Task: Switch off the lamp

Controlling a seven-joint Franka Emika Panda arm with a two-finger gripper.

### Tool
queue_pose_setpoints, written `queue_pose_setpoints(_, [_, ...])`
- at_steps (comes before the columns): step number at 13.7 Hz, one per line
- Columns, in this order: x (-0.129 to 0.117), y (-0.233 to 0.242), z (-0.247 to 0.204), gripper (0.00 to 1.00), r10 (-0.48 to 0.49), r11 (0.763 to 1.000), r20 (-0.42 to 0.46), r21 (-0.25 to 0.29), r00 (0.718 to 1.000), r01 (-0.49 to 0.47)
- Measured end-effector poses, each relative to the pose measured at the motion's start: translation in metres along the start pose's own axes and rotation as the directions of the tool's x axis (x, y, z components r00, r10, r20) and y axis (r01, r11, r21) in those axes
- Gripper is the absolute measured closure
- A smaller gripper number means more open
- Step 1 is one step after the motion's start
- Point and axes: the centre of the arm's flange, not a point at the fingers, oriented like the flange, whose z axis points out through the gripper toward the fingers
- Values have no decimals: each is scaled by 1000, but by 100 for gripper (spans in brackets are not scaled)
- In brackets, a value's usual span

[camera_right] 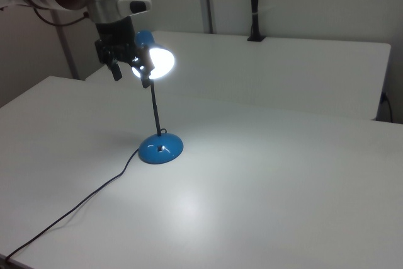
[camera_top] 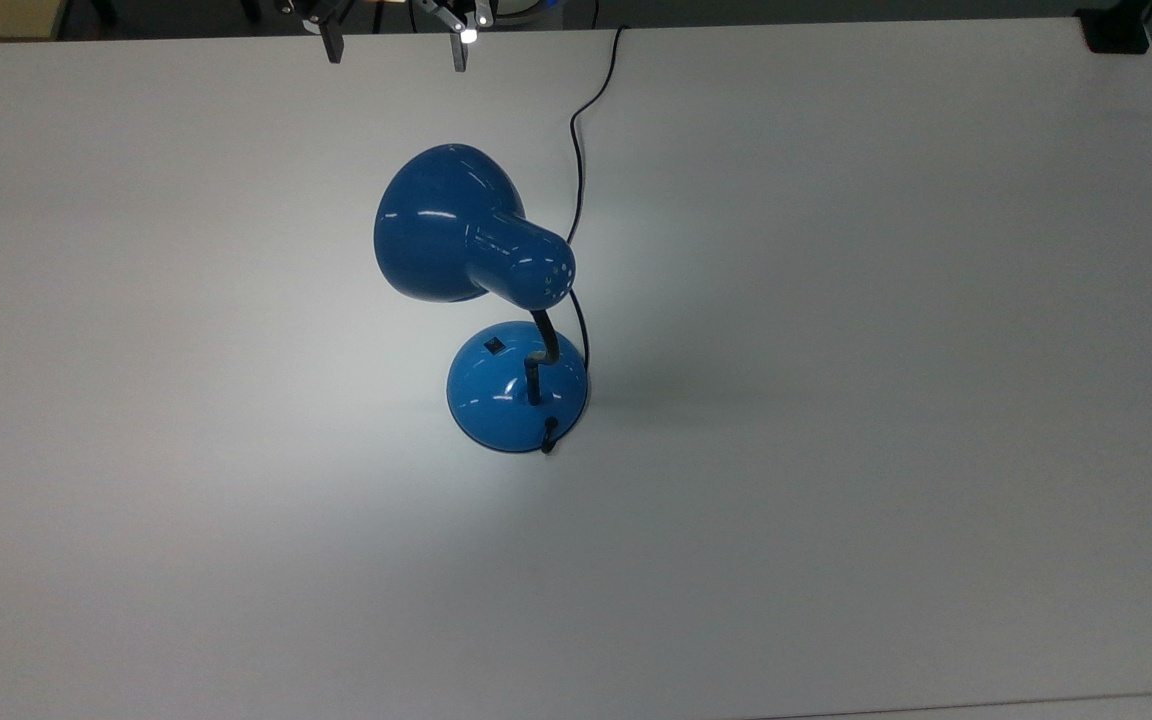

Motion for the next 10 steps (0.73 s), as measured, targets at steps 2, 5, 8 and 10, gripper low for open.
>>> queue_pose_setpoints(2, [0,0,0,0,-1,1000,0,0,1000,1])
queue_pose_setpoints(5, [0,-3,0,0,-6,1000,0,0,1000,6])
queue_pose_setpoints(8, [0,-4,0,0,-6,1000,0,0,1000,6])
queue_pose_setpoints(10, [0,-4,0,0,-7,1000,0,0,1000,7])
